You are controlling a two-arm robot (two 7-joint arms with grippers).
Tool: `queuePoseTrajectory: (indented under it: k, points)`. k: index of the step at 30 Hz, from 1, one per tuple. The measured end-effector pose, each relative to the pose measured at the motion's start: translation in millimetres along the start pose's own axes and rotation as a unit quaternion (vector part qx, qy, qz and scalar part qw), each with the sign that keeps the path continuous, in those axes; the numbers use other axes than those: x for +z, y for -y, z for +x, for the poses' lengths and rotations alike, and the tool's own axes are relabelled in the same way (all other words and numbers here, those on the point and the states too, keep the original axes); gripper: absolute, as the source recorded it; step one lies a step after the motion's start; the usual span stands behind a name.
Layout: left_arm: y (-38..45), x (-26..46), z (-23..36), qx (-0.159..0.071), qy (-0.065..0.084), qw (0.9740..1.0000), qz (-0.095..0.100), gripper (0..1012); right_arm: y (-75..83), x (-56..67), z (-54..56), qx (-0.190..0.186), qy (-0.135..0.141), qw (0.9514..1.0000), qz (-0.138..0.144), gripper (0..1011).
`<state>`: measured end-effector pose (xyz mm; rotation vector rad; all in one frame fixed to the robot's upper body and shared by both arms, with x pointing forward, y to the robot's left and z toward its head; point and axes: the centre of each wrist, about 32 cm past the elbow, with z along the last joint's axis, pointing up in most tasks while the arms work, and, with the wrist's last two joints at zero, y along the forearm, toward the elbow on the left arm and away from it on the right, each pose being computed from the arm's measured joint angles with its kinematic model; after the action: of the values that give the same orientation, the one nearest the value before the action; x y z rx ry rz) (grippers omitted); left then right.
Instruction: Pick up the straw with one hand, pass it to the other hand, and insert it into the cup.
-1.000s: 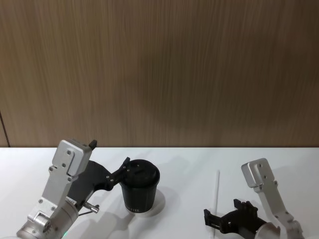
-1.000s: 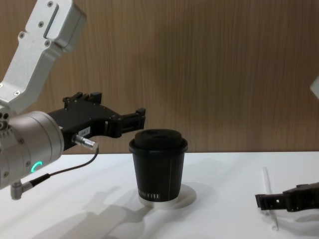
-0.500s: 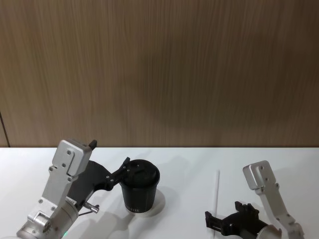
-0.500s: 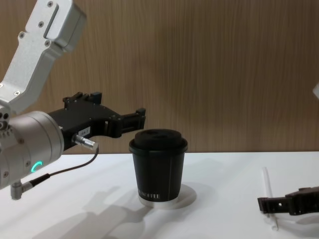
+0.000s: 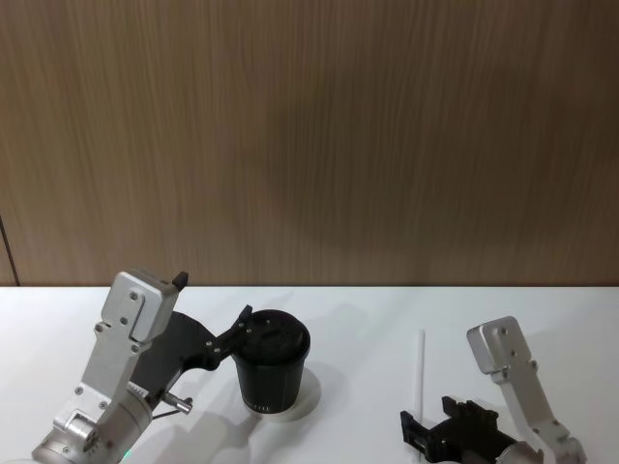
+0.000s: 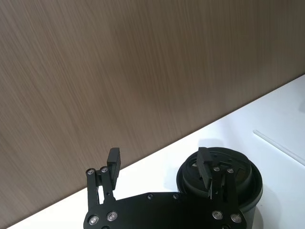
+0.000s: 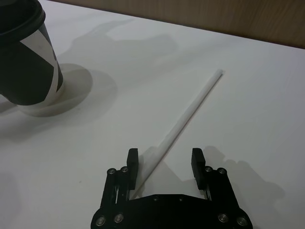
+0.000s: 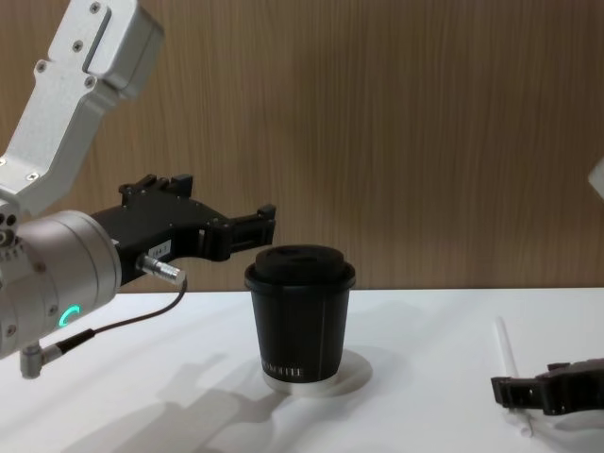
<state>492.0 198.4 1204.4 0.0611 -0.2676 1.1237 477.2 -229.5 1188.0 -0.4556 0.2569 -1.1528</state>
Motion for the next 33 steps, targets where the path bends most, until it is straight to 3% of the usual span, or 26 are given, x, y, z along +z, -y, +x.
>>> queuePoseTrajectory:
  k: [8,33]
  points:
    - [0.0,0.0,0.0,0.0,0.0,1.0,0.0,1003,0.0,-1.8,-1.0,0.005,0.003,1.0,-0.004,469]
    - [0.0,0.0,0.0,0.0,0.0,1.0,0.0,1003,1.2,-3.2,0.9,0.002,0.002,1.0,-0.007,301]
